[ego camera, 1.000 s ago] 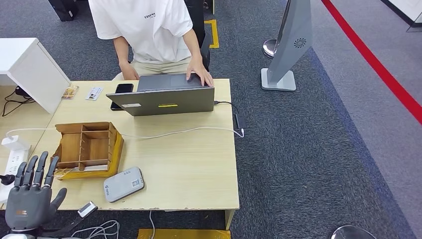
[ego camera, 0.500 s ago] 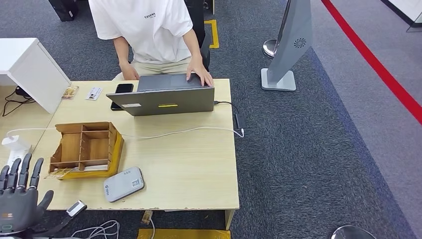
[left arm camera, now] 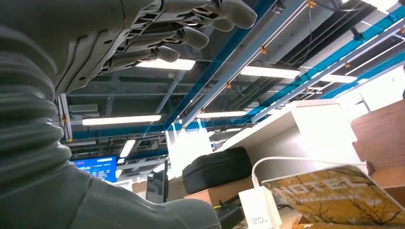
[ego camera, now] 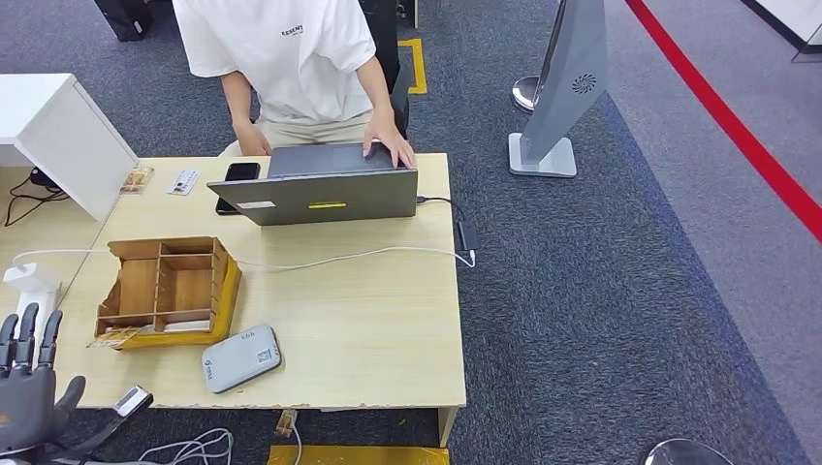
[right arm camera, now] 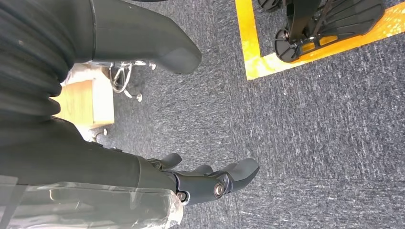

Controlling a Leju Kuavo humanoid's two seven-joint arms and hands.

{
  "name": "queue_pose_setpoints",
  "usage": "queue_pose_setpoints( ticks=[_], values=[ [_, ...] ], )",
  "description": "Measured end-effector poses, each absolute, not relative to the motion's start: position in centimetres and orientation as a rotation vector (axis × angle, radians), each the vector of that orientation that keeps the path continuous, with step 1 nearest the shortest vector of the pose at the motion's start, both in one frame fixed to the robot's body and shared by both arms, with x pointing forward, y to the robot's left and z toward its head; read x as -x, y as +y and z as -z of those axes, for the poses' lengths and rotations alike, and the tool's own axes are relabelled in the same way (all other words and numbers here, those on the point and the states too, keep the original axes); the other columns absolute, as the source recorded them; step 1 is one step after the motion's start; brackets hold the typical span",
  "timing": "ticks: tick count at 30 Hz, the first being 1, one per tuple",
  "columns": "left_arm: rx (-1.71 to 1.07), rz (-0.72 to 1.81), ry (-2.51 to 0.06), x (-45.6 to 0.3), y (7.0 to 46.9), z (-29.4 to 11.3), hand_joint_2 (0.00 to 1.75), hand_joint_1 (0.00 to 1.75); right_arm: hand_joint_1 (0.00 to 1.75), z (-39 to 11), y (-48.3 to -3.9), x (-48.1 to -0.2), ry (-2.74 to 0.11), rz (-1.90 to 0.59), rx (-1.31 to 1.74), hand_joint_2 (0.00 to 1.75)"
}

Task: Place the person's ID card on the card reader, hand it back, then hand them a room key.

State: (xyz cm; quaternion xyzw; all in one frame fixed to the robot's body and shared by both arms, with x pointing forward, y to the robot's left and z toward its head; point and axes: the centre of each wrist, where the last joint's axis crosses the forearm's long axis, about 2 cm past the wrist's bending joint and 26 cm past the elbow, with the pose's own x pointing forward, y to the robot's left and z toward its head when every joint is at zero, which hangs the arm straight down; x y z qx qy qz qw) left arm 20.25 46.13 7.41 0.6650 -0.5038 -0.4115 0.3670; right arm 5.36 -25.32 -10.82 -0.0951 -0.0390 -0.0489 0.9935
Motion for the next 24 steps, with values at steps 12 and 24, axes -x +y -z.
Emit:
queue_pose_setpoints(
  ticks=[12,24],
  values=[
    [-1.693,1.046,-1.267,-20.8,45.6,-6.9,1.75,0.0,0.0,10.8,-25.2,-5.4,-0.079,0.089,0.189,1.75],
    [-1.652,1.049,-1.333,-23.7,41.7,-6.9,1.75,0.0,0.0,10.8,-25.2,-5.5,-0.074,0.069,0.192,1.75]
  ],
)
